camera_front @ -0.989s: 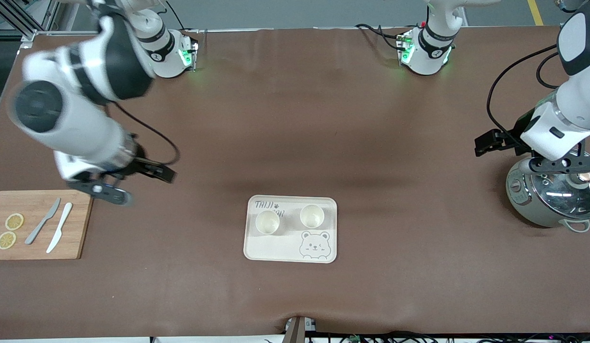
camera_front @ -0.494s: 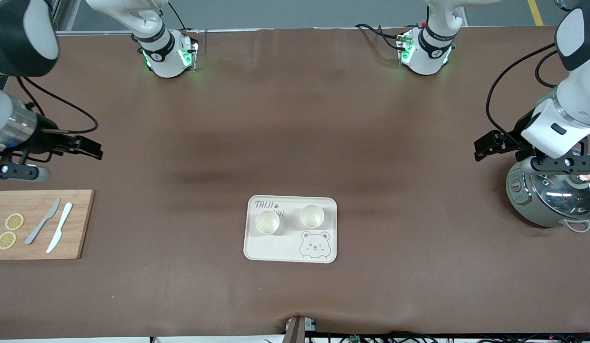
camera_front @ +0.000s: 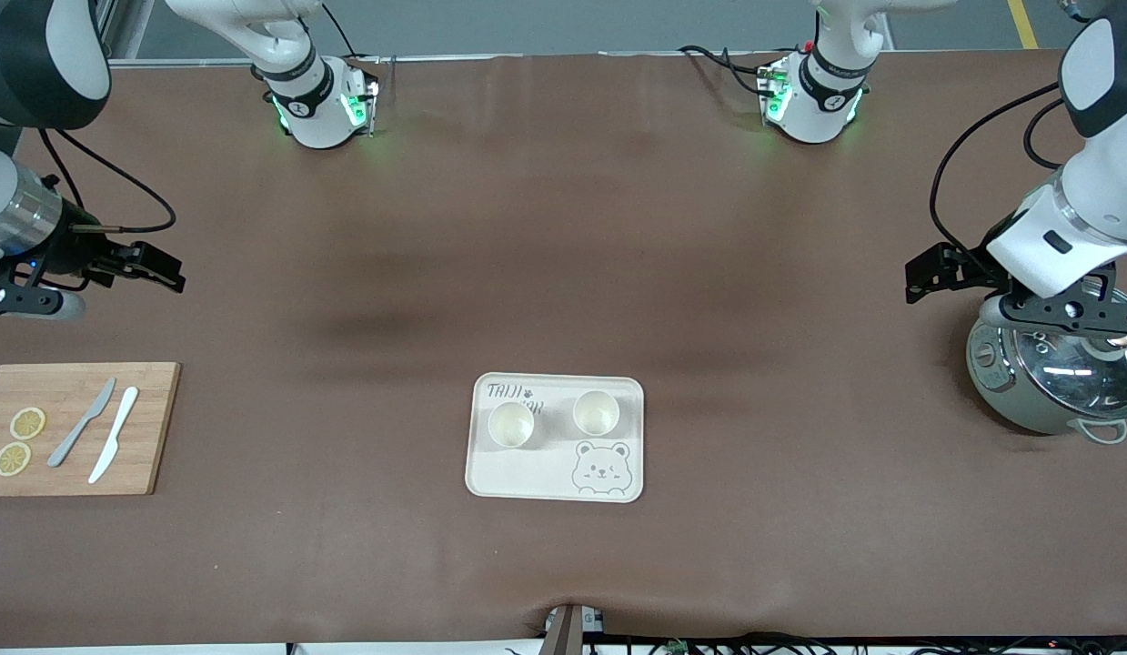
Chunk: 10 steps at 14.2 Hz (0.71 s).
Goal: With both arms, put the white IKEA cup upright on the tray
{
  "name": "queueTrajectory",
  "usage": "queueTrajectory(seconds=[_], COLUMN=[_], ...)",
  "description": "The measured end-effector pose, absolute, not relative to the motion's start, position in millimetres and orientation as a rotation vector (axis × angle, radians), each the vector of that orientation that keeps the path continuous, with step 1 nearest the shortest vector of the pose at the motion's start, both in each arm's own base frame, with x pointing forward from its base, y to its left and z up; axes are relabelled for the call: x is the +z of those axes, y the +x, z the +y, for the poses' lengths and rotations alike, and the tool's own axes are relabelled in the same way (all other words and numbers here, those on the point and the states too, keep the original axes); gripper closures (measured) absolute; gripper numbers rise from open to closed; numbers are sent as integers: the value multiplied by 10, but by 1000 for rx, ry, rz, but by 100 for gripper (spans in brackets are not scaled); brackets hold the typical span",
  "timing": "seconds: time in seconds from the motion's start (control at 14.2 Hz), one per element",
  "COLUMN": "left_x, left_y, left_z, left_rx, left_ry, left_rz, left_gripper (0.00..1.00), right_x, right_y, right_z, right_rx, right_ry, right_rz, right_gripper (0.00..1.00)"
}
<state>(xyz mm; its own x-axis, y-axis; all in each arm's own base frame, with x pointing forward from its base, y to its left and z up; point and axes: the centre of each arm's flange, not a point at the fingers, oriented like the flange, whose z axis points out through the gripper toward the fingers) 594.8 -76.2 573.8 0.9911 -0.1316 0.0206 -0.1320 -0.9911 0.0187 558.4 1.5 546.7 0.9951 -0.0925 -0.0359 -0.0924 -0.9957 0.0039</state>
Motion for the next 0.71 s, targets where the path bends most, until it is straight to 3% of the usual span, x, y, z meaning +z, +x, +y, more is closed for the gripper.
queueTrajectory(seconds=[0.71], left_x=[5731], left_y=[5940], left_z=[-765], left_rx=[19], left_ry=[3115], left_rz=[-207], left_gripper=[0], right_x=[5444], right_y=[5487], right_z=[32], right_rx=[-46], right_ry=[3136], right_rz=[-139], right_gripper=[0])
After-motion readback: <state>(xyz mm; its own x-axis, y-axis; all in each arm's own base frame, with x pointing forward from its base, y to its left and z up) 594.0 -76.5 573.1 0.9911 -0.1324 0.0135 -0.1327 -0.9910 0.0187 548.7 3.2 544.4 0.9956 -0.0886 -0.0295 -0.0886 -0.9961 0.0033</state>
